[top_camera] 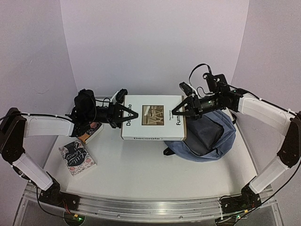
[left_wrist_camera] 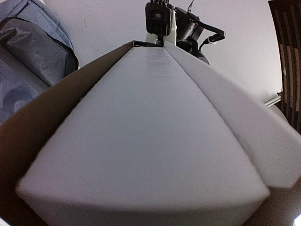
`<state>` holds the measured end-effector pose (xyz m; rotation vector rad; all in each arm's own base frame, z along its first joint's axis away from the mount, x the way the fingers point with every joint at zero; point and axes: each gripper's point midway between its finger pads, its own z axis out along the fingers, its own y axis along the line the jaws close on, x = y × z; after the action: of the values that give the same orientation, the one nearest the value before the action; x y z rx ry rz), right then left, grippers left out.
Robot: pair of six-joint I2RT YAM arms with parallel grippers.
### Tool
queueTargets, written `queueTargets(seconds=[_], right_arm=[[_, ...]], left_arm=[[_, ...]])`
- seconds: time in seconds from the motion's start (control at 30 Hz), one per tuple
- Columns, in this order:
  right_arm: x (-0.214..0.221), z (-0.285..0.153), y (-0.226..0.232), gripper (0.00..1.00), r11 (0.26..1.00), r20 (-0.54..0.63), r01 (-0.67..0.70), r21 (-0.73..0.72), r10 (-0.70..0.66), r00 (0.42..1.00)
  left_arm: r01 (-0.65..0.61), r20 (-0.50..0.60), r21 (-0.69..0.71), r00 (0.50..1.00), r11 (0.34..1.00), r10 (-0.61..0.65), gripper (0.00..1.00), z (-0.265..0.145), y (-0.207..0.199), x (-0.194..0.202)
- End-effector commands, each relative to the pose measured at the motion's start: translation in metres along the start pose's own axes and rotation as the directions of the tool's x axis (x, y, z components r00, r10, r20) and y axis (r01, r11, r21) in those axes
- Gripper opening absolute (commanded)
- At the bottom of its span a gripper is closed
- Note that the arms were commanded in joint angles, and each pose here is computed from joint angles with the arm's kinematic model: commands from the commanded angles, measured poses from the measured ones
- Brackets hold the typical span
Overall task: Pack the student bag
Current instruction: Pick up the book from the center of the board.
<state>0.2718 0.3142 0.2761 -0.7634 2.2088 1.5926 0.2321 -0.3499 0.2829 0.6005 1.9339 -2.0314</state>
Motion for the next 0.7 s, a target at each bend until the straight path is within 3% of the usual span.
queueTargets(seconds=[0.0, 0.07, 0.17, 0.23, 0.43, 0.67], right_arm=[[-0.031, -0.034, -0.048, 0.75, 0.941, 0.090, 0.067, 0.333, -0.102, 0.991], [-0.037, -0.053, -0.072, 0.75, 0.851, 0.057, 0.131, 0.509, -0.186, 0.981], [-0.033, -0.080, -0.113, 0.67, 0.655, -0.070, 0.233, 0.719, -0.266, 0.961], [-0.021, -0.093, -0.138, 0.62, 0.545, -0.164, 0.287, 0.788, -0.263, 0.951], [0.026, -0.097, -0.201, 0.54, 0.392, -0.359, 0.384, 0.836, -0.138, 0.923], [0.034, -0.094, -0.247, 0.51, 0.276, -0.409, 0.415, 0.867, -0.082, 0.909]], left_arm=[[-0.033, 0.088, -0.011, 0.996, 0.999, 0.034, 0.03, -0.009, -0.008, -0.015], [-0.016, 0.133, -0.034, 0.991, 0.999, 0.020, 0.01, -0.014, -0.004, -0.021], [0.007, 0.186, -0.061, 0.983, 0.998, 0.005, 0.00, -0.020, 0.001, -0.026], [0.030, 0.225, -0.082, 0.974, 0.996, -0.011, 0.00, -0.025, 0.008, -0.029], [0.079, 0.307, -0.131, 0.951, 0.988, -0.035, 0.00, -0.034, 0.023, -0.032], [0.104, 0.344, -0.148, 0.938, 0.983, -0.047, 0.00, -0.037, 0.034, -0.032]])
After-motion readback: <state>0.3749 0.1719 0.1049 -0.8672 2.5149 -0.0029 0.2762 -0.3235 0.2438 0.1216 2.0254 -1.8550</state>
